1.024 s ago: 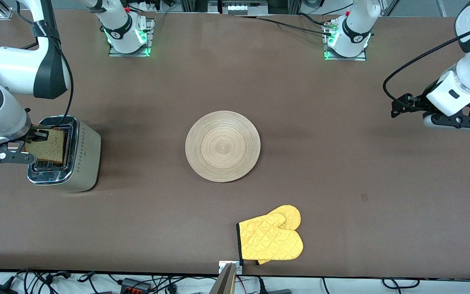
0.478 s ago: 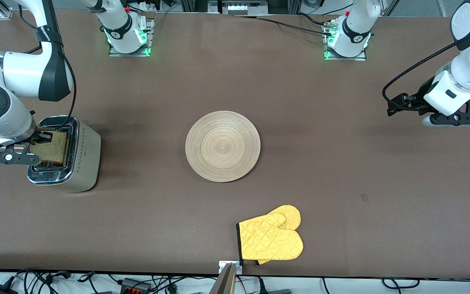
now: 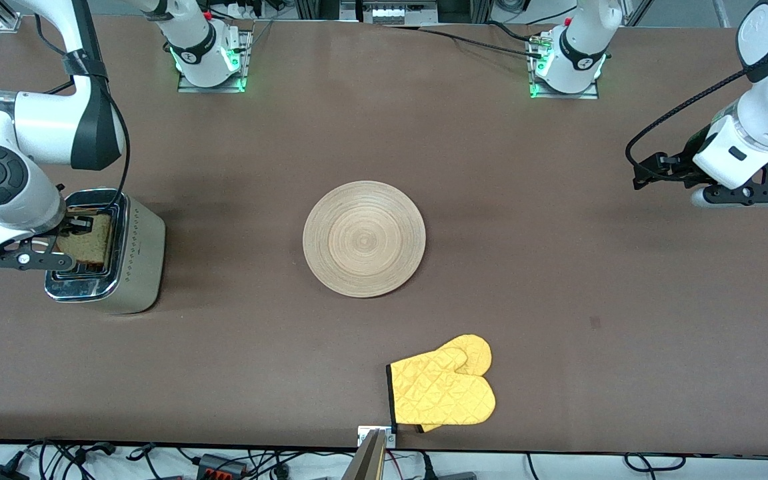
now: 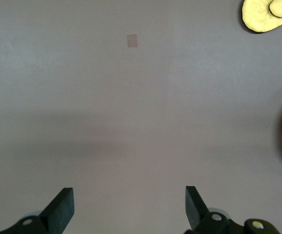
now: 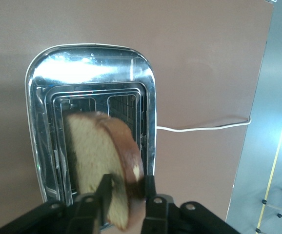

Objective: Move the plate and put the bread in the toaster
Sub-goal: 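Lower the bread into the toaster slot and open the right gripper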

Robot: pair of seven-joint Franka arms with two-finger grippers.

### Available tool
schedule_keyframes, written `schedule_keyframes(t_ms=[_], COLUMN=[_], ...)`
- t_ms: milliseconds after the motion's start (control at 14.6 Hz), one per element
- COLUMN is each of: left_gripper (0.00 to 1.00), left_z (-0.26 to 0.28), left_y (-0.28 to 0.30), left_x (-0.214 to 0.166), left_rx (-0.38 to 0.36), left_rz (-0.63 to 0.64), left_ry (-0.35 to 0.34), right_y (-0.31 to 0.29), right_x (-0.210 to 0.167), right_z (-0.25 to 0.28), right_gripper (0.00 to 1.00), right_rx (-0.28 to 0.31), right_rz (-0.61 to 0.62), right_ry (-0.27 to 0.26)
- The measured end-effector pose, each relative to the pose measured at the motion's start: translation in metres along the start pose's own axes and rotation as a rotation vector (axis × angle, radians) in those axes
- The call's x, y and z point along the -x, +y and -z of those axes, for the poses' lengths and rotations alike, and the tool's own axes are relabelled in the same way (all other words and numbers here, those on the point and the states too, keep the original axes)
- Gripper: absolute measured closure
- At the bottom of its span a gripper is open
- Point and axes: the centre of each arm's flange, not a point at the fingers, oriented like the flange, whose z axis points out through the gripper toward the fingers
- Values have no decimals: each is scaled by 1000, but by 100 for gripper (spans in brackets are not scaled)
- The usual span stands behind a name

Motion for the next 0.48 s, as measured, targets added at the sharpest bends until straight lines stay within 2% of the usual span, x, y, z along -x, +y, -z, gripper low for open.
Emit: schedule_keyframes(t_ms=[205,273,341,410,478], left_gripper=[0,0,0,0,0], left_z=[0,0,0,0,0], left_y=[0,0,1,1,1], left_x=[0,0,0,0,0], left_rx=[0,0,0,0,0], left_rz=[0,0,0,0,-1], left_ry=[0,0,-1,-1,0], right_y=[0,2,5,8,11], right_x=[1,1,1,1,2], right_z=[8,14,22,33,47], right_gripper=[33,19,10,1,0], right_rx=[-53,-66,-73,-89,-124], right_rz=[-22,-31,-39,-49,-65], right_ry=[-3,-2,-1,-1,-5])
